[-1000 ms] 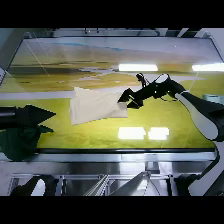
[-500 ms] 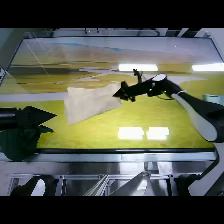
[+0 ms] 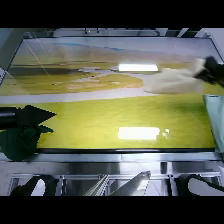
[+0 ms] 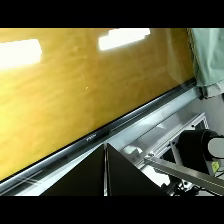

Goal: Fold the shirts.

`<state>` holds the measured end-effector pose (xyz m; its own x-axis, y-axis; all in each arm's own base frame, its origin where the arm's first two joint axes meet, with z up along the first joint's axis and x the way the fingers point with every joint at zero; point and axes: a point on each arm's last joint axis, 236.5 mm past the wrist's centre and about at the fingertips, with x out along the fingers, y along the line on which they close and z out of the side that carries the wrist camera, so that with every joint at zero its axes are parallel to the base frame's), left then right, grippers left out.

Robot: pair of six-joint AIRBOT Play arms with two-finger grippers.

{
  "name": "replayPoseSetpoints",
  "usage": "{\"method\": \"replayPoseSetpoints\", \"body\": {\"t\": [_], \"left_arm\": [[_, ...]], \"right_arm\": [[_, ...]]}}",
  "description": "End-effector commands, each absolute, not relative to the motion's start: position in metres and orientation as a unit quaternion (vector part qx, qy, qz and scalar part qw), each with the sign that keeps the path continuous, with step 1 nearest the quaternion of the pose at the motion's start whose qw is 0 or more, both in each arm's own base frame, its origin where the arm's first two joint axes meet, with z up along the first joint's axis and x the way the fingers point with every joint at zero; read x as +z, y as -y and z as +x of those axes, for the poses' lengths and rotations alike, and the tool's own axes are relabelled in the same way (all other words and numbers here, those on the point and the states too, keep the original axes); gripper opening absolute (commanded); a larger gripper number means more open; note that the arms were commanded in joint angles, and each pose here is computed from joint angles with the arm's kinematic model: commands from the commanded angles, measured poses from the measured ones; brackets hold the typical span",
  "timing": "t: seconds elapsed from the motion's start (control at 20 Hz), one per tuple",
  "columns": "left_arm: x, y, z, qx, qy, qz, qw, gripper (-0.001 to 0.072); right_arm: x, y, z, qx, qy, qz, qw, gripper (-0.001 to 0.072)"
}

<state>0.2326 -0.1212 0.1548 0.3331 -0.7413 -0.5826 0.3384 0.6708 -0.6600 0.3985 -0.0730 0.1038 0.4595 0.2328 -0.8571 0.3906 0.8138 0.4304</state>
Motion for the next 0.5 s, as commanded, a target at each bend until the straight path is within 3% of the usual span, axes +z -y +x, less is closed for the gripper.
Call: {"method": "replayPoseSetpoints", "body": {"t": [0.0, 0.2, 0.3, 0.35, 0.4, 0.45], "left_arm": [[0.155, 0.120, 0.235, -0.341, -0.460, -0.214, 0.791, 0.0019], [0.155, 0.120, 0.235, -0.342, -0.460, -0.214, 0.791, 0.0019], [0.155, 0.120, 0.235, -0.342, -0.460, -0.214, 0.791, 0.0019], [0.155, 0.120, 0.235, -0.342, -0.460, -0.214, 0.791, 0.0019], [0.155, 0.120, 0.235, -0.342, -0.461, -0.214, 0.790, 0.0019], [0.155, 0.121, 0.235, -0.343, -0.461, -0.214, 0.790, 0.0019]], "right_arm": [[0.099, 0.205, 0.257, -0.321, -0.547, 0.288, 0.717, 0.0017], [0.046, 0.231, 0.159, -0.393, -0.606, 0.315, 0.615, 0.0018], [0.025, 0.233, 0.135, -0.407, -0.616, 0.334, 0.585, 0.0020], [0.020, 0.230, 0.133, -0.406, -0.620, 0.339, 0.580, 0.0082], [0.018, 0.230, 0.133, -0.404, -0.622, 0.340, 0.578, 0.0422], [0.018, 0.226, 0.136, -0.397, -0.623, 0.342, 0.581, 0.0691]]}}
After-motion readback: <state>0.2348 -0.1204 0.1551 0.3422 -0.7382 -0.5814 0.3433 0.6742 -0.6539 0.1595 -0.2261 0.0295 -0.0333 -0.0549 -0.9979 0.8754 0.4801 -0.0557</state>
